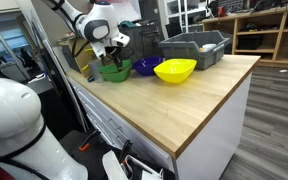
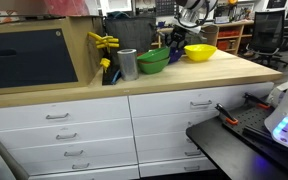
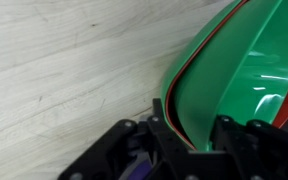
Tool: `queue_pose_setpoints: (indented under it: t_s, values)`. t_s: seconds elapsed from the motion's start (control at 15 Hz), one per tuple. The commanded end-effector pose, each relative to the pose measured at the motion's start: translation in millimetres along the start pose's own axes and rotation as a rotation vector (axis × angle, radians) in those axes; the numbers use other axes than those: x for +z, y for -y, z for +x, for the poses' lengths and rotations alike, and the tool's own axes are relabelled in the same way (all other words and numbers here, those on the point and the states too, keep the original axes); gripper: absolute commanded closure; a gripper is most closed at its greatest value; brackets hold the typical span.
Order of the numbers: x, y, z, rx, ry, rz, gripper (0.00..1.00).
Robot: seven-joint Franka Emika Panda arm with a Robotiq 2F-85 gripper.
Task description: Pick up the green bowl on the right and place it in the orange bowl then move the bowls to the right.
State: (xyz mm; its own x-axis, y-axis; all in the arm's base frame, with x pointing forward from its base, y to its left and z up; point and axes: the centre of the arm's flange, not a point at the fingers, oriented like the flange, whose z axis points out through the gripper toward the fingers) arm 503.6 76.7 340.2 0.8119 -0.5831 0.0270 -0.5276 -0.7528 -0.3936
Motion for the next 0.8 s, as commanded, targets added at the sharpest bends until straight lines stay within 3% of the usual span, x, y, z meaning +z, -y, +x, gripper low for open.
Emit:
queue_pose_setpoints:
  t_s: [0.0, 0.2, 0.27, 0.73]
  values:
    - [-11.5, -0.6, 11.1, -0.043, 0.011, 0.013, 0.28]
    - [-23.3, -5.2, 20.8, -0.073, -0.002, 0.019, 0.05]
    - [-28.2, -9.3, 24.0, -0.078, -0.008, 0.022, 0.01]
    - [-40.5, -40.3, 37.2, -0.04, -0.024, 0.016, 0.0]
